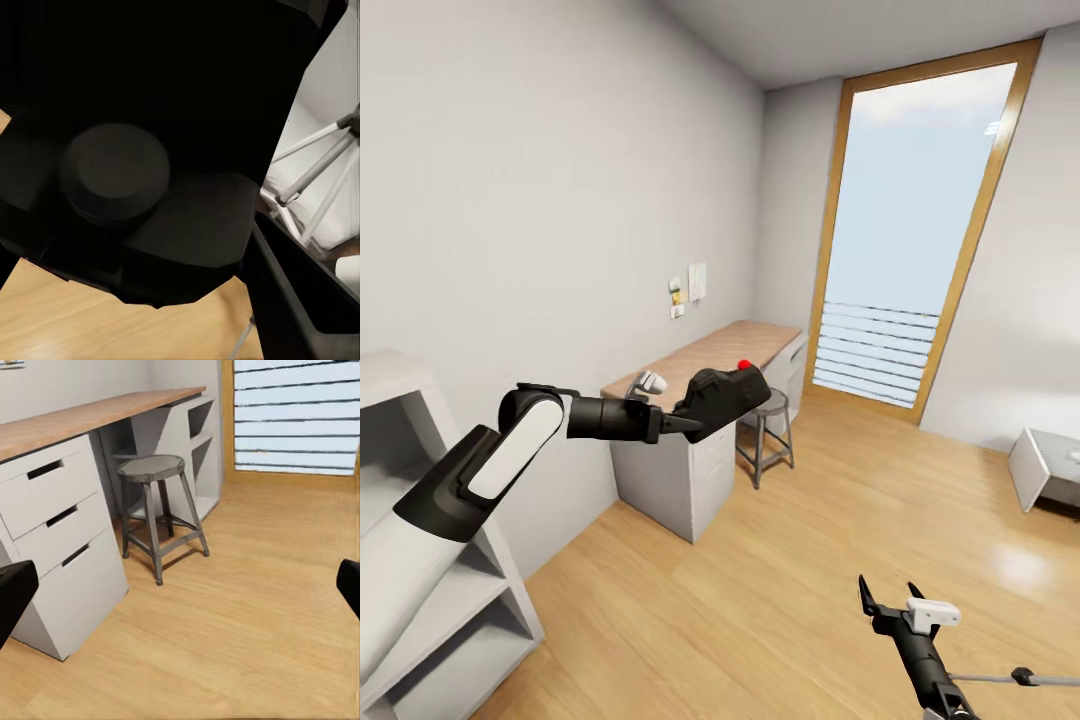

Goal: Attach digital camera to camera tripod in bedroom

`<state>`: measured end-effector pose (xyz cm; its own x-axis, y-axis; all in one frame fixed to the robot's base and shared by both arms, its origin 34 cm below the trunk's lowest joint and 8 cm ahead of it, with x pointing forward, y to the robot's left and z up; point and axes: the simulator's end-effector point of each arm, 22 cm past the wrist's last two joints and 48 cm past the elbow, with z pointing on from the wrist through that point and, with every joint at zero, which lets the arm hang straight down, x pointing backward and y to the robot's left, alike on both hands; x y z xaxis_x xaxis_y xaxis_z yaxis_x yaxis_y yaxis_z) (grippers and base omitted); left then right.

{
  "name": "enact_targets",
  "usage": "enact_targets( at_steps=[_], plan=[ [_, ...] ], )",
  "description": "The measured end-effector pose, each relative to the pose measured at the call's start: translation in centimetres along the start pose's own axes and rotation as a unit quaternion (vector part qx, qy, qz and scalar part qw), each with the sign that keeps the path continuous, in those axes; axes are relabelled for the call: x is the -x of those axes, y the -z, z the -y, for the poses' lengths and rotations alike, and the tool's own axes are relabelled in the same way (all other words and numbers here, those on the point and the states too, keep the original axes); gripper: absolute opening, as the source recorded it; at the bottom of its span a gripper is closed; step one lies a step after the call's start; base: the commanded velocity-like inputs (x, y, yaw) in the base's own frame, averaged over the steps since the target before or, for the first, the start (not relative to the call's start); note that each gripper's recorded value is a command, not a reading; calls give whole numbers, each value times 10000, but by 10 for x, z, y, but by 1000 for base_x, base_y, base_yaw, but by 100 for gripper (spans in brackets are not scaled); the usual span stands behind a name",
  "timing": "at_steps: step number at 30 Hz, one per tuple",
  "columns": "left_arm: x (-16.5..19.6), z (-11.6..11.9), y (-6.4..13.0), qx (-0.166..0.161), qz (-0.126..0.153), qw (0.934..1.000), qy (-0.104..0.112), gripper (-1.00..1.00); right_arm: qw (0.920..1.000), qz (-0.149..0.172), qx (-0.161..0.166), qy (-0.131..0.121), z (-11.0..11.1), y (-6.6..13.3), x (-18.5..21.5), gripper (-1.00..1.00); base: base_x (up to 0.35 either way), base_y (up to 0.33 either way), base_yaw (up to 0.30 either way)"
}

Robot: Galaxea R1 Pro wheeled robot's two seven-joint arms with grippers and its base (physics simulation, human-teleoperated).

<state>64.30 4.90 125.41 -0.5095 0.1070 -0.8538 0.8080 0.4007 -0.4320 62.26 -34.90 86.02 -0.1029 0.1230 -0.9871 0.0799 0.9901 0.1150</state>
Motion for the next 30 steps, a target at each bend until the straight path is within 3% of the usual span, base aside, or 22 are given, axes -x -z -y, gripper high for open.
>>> enact_targets(
  at_steps=[30],
  plan=[
    [10, 16, 8, 4, -5, 10000, 2, -100, 10000, -7, 3, -5, -2, 12, 17, 100, 0, 0, -292]
  ],
)
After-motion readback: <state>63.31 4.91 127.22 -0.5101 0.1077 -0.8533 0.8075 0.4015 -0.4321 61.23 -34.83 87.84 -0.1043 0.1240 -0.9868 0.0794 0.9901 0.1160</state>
